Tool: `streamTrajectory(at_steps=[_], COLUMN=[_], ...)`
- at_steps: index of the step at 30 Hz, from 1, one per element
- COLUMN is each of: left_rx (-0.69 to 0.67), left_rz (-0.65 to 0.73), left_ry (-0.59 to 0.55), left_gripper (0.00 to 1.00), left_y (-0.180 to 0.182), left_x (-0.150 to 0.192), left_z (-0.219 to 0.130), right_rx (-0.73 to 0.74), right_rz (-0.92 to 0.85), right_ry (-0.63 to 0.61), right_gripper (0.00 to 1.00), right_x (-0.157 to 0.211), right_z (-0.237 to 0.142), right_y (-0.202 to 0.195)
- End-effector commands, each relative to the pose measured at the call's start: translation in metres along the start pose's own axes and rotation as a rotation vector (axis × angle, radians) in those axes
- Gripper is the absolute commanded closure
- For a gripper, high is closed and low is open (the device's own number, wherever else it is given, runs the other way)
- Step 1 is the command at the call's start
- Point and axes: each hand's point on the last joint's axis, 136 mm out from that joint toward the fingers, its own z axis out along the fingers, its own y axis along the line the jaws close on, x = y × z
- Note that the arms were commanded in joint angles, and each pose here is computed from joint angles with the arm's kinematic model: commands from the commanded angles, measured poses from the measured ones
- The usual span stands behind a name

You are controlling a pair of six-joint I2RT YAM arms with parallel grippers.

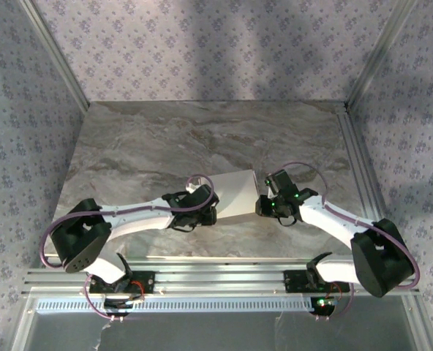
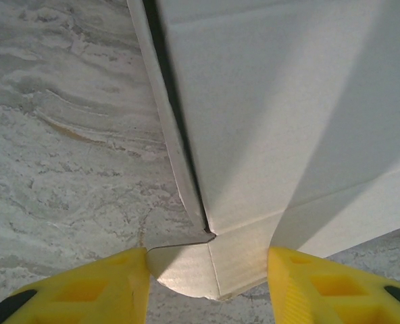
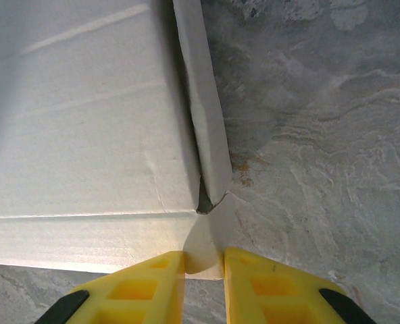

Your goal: Fold the paper box

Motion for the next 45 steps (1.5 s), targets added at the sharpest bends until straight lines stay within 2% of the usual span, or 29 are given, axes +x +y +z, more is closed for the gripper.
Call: streamTrajectory(at_steps=[1,5,13,18,23,30,45], left_rx=[0.059,0.089,-0.020,0.000,0.069,0.114,0.088], left_rz=[-0.035,-0.061,-0.076,-0.074,-0.071,-0.070,-0.051], left_ry=[-0.052,-0.084,-0.137,-0.146,-0.090,-0.090,-0.060], left_gripper=[0.52,0.48,0.42,0.48,0.51,0.53,0.55], left_y=[-0.014,-0.017,0.019,0.018,-0.003,-0.021,-0.022], left_x=[-0.009,-0.014,-0.017,-0.019,-0.013,-0.018,-0.013], left_z=[0.001,-0.005,-0.048,-0.062,-0.047,-0.036,-0.016], right_rx=[-0.033,-0.025,-0.015,-0.016,-0.015,-0.016,-0.022], right_rz=[-0.010,-0.008,-0.005,-0.004,-0.003,-0.001,0.000], right_ry=[0.003,0.004,0.004,0.006,0.007,0.006,0.006], right_gripper=[0.78,0.78,0.78,0.78,0.78,0.78,0.78], right_x=[-0.006,-0.006,-0.006,-0.007,-0.006,-0.006,-0.006], right_z=[-0.004,-0.004,-0.004,-0.003,-0.003,-0.003,-0.003], right_y=[0.011,0.009,0.005,0.005,0.004,0.004,0.006])
